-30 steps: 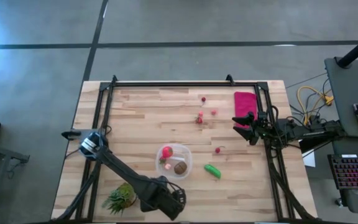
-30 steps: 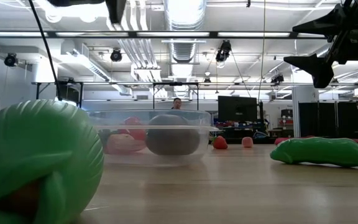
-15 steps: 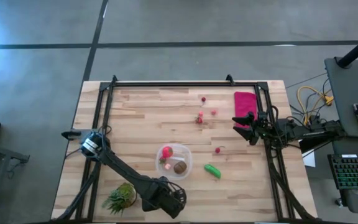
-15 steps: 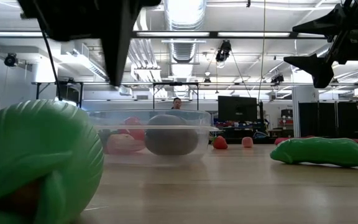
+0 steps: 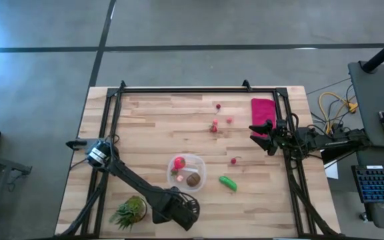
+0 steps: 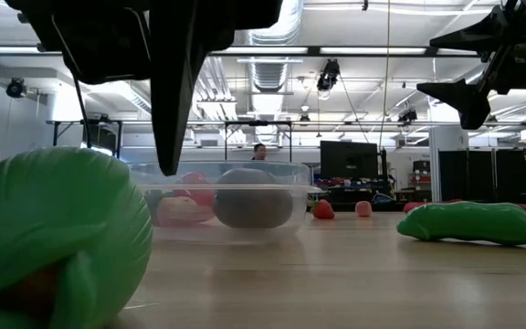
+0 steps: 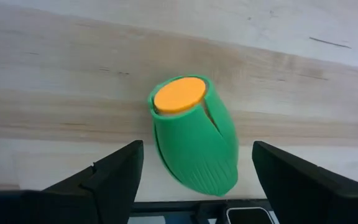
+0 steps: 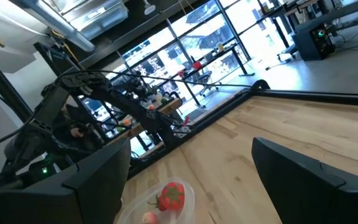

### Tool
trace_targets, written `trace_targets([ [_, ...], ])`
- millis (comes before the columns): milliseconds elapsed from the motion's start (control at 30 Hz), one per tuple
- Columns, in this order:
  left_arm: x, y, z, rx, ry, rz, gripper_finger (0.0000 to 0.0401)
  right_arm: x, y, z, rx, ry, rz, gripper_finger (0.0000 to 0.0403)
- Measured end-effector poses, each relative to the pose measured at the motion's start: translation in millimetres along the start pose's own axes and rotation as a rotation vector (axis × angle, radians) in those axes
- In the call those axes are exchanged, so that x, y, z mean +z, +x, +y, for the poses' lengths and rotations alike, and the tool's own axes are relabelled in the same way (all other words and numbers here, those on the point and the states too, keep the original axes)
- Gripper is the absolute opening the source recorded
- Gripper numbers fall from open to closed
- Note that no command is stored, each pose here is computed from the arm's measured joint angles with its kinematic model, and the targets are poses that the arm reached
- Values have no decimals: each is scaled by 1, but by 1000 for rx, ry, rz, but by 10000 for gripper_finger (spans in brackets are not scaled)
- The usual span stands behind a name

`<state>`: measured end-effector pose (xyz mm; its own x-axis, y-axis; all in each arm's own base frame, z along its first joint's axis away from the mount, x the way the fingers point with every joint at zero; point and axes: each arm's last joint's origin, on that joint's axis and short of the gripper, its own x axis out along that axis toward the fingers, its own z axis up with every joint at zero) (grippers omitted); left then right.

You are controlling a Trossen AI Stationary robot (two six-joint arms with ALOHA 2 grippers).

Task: Pick and placing Produce into tupperware
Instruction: Put the corn into the bin

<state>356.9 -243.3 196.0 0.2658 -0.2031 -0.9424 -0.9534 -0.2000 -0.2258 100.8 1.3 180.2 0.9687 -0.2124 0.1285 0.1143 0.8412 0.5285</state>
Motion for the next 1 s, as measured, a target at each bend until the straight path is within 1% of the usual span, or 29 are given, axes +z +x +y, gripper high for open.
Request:
trace_targets([
  [200, 4, 6, 3, 8, 0, -8, 286, 0, 0, 0, 0, 0, 0, 327],
  [367, 4, 15, 3, -32, 0, 32, 286, 0, 0, 0, 0, 0, 0, 327],
  [1000, 5, 17, 5, -13, 8, 43, 282, 0, 0, 0, 0, 0, 0, 327],
])
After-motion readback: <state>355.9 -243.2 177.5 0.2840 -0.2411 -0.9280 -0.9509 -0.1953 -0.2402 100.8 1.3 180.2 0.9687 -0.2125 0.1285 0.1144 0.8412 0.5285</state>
